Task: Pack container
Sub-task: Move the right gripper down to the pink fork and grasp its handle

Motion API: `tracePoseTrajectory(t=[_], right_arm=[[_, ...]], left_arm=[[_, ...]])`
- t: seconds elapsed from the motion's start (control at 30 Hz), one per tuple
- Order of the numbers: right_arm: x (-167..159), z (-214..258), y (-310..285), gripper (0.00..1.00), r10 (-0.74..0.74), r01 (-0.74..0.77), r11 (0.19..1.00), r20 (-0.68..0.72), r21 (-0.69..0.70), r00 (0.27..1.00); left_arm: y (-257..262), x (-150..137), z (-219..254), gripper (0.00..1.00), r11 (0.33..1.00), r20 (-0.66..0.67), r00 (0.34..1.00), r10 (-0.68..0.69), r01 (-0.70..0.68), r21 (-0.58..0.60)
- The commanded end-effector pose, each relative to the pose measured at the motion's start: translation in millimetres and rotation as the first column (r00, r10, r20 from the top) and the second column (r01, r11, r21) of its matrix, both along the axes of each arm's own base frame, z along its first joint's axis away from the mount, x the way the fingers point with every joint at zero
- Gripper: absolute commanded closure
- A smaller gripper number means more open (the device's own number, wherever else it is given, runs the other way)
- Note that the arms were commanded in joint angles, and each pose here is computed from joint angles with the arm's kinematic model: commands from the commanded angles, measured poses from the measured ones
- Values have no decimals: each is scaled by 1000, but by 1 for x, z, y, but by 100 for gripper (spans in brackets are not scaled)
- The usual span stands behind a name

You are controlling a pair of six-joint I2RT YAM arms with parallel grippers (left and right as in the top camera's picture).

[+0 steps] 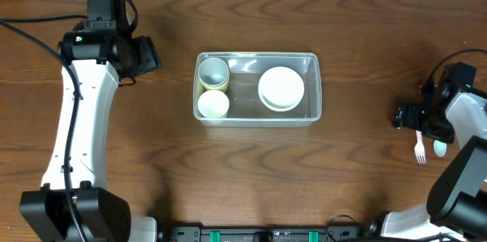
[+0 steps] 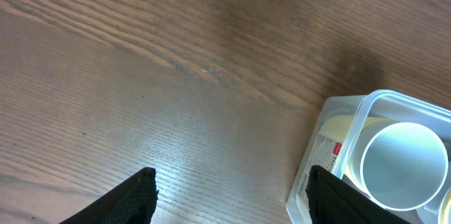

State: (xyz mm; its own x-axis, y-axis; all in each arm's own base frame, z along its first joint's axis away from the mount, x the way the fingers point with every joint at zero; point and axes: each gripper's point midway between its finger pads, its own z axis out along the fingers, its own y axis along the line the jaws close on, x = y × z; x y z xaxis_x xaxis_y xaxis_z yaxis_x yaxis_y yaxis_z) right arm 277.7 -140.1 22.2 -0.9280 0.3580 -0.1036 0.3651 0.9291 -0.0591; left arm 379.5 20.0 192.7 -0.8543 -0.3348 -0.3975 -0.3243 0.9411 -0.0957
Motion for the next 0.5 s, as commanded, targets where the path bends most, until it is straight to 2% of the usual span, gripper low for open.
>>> tracePoseTrajectory(t=[0.0, 0.47], right_arm=[[-3, -6, 2, 1, 3, -3, 1000, -9, 21, 1000], [-17, -61, 9, 2, -2, 16, 995, -154, 94, 988]], left_arm=[[0, -1, -3, 31, 1000, -11, 1000, 9, -9, -7], [0, -1, -3, 31, 1000, -10, 1000, 9, -9, -7]])
